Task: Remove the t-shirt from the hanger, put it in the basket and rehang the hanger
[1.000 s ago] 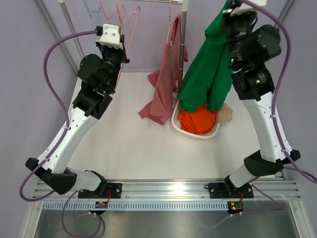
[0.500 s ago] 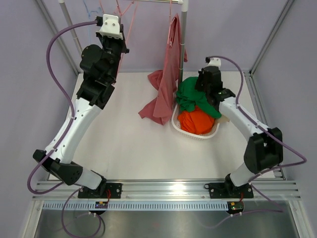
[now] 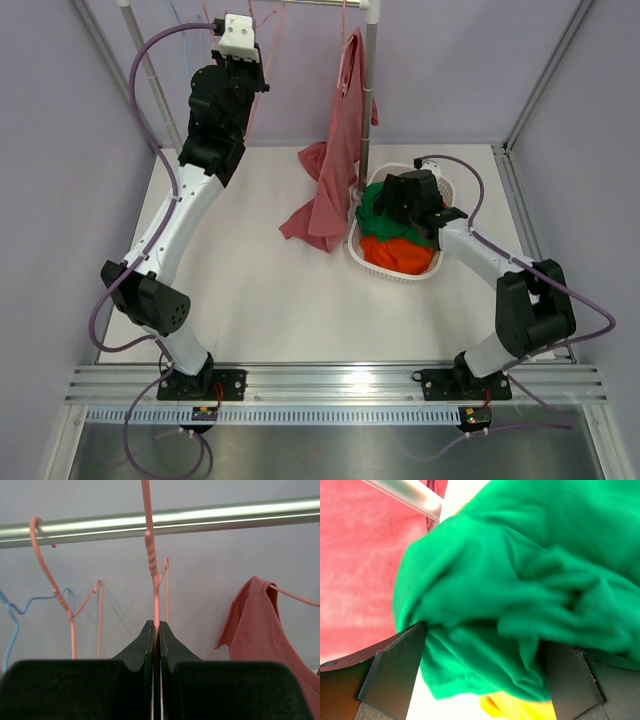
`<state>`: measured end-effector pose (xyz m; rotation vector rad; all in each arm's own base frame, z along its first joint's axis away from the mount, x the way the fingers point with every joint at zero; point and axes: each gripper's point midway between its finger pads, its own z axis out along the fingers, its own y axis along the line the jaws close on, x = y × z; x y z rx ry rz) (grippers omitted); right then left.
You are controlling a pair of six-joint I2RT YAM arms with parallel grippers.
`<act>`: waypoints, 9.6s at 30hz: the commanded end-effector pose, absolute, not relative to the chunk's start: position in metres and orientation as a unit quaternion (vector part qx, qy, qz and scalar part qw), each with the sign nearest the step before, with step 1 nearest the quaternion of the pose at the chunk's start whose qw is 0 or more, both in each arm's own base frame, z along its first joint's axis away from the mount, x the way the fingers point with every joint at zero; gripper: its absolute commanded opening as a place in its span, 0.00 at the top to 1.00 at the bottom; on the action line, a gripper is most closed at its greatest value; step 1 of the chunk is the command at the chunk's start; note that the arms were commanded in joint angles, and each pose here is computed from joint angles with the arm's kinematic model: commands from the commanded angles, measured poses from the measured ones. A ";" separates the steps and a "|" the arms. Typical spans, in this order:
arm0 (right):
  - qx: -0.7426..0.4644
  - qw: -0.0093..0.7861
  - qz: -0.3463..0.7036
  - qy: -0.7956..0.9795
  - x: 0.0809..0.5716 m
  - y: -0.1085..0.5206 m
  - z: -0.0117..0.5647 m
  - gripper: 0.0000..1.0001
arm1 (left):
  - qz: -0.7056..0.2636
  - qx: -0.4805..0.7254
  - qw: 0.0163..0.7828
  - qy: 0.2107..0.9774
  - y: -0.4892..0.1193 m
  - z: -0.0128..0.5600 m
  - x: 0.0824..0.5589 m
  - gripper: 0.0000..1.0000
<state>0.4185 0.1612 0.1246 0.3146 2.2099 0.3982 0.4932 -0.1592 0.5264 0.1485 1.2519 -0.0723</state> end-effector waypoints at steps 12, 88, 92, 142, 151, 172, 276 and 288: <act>0.123 0.582 0.097 0.798 0.374 0.097 0.290 0.00 | -0.059 0.050 0.830 0.552 -0.152 0.555 0.519 1.00; 0.023 0.616 0.178 0.767 0.356 0.129 0.371 0.00 | -0.272 0.232 0.747 0.560 -0.325 0.519 0.492 0.71; 0.024 0.618 0.178 0.765 0.356 0.128 0.372 0.01 | -0.264 0.231 0.743 0.570 -0.326 0.510 0.497 0.73; -0.036 0.608 0.236 0.757 0.335 0.151 0.370 0.00 | -0.044 -0.027 0.874 0.483 -0.168 0.622 0.353 1.00; -0.138 0.617 0.281 0.722 0.292 0.188 0.369 0.01 | -0.052 -0.053 0.820 0.567 -0.185 0.537 0.339 1.00; -0.211 0.598 0.442 0.634 0.189 0.253 0.310 0.01 | 0.090 -0.180 0.712 0.673 -0.248 0.423 0.379 1.00; 0.047 0.919 -0.081 0.383 0.359 0.086 0.749 1.00 | -0.089 -0.002 0.792 0.604 -0.136 0.521 0.302 1.00; 0.075 0.796 -0.047 0.599 0.430 0.085 0.530 1.00 | -0.092 0.029 0.852 0.515 -0.162 0.585 0.321 1.00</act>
